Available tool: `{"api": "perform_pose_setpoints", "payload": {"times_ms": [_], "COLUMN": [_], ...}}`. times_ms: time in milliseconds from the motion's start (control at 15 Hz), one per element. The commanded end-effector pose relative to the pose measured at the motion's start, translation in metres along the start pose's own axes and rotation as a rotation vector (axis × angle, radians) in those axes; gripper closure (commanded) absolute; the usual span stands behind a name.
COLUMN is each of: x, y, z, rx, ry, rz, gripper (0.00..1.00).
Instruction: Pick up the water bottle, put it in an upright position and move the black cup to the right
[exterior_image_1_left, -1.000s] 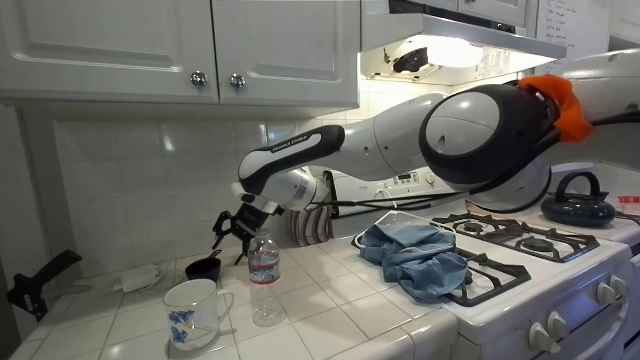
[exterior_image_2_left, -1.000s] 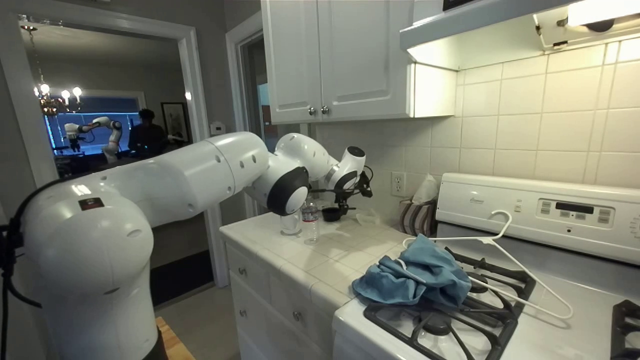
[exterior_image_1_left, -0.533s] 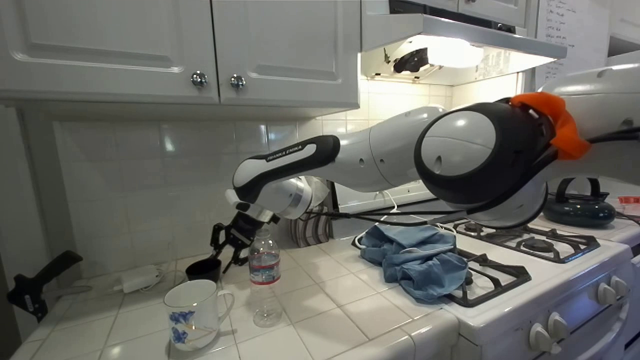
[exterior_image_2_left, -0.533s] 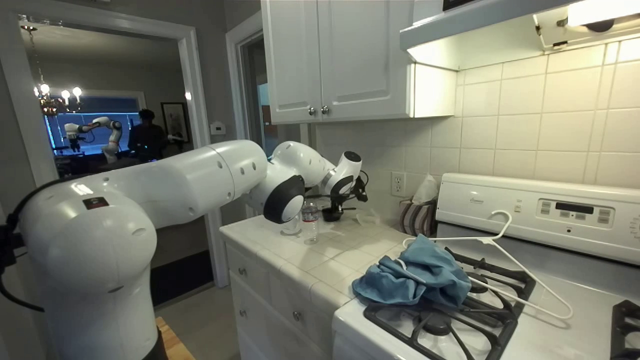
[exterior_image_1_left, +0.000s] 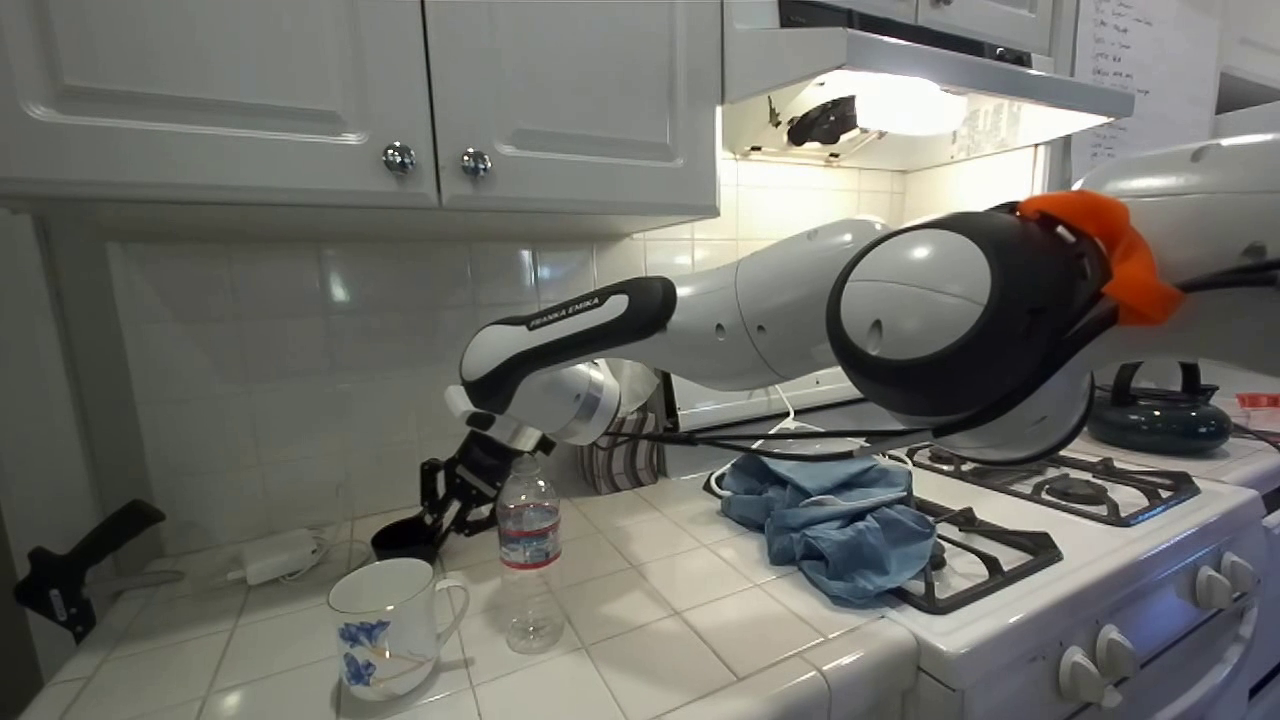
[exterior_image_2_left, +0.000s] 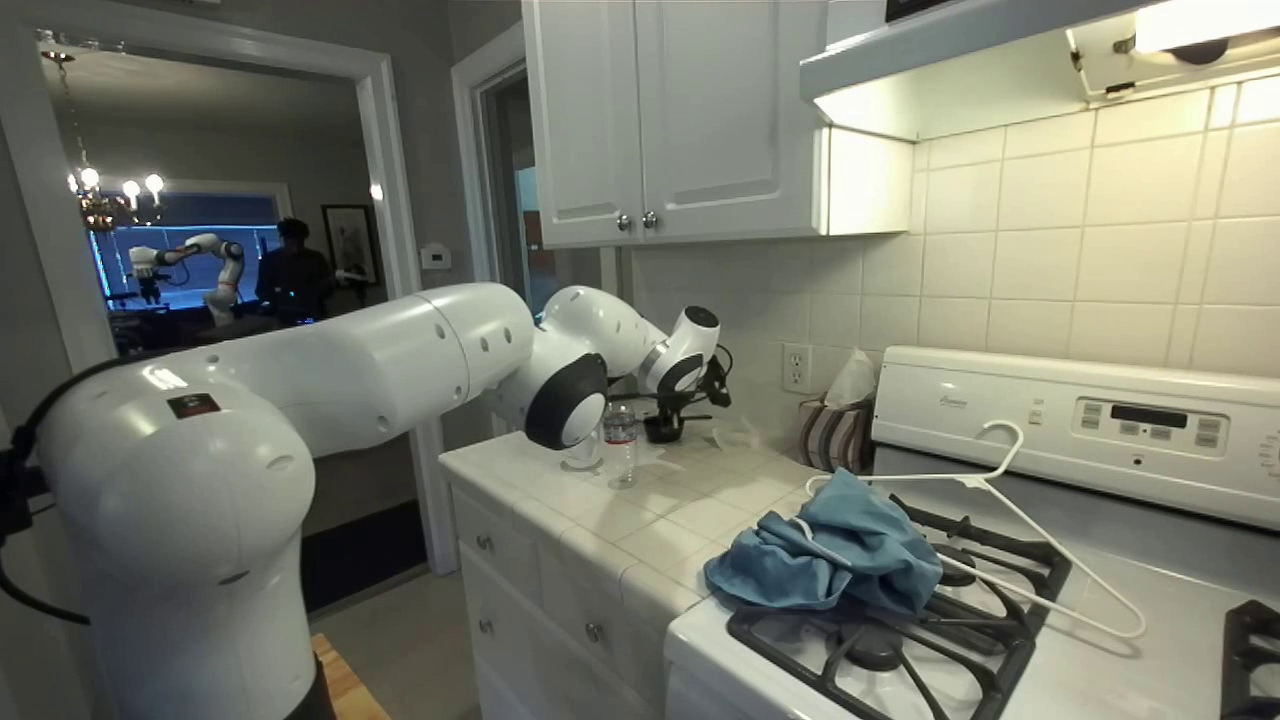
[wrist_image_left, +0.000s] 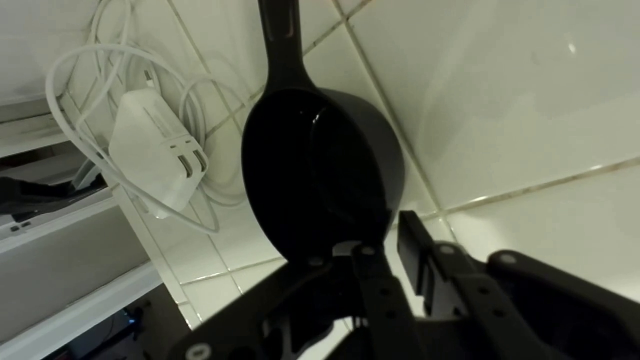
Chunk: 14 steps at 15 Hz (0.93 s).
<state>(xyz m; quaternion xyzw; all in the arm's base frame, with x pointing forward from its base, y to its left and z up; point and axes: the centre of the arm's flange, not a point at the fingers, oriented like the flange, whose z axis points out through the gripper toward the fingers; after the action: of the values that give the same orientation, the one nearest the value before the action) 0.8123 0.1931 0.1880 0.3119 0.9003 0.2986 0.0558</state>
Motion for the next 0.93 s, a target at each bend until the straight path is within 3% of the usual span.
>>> {"api": "perform_pose_setpoints", "payload": {"times_ms": [0, 333, 600, 733, 867], "x": [-0.035, -0.033, -0.024, -0.021, -0.025], "y": [0.032, 0.030, 0.016, 0.003, -0.008], "z": [0.026, 0.021, 0.003, -0.007, -0.025], "rx": [-0.009, -0.002, 0.082, 0.123, 0.109], "ry": [0.000, -0.003, 0.007, -0.019, -0.083], "rz": [-0.030, -0.029, -0.023, -0.015, 0.004], "gripper": [1.00, 0.99, 0.99, 0.99, 0.99]}}
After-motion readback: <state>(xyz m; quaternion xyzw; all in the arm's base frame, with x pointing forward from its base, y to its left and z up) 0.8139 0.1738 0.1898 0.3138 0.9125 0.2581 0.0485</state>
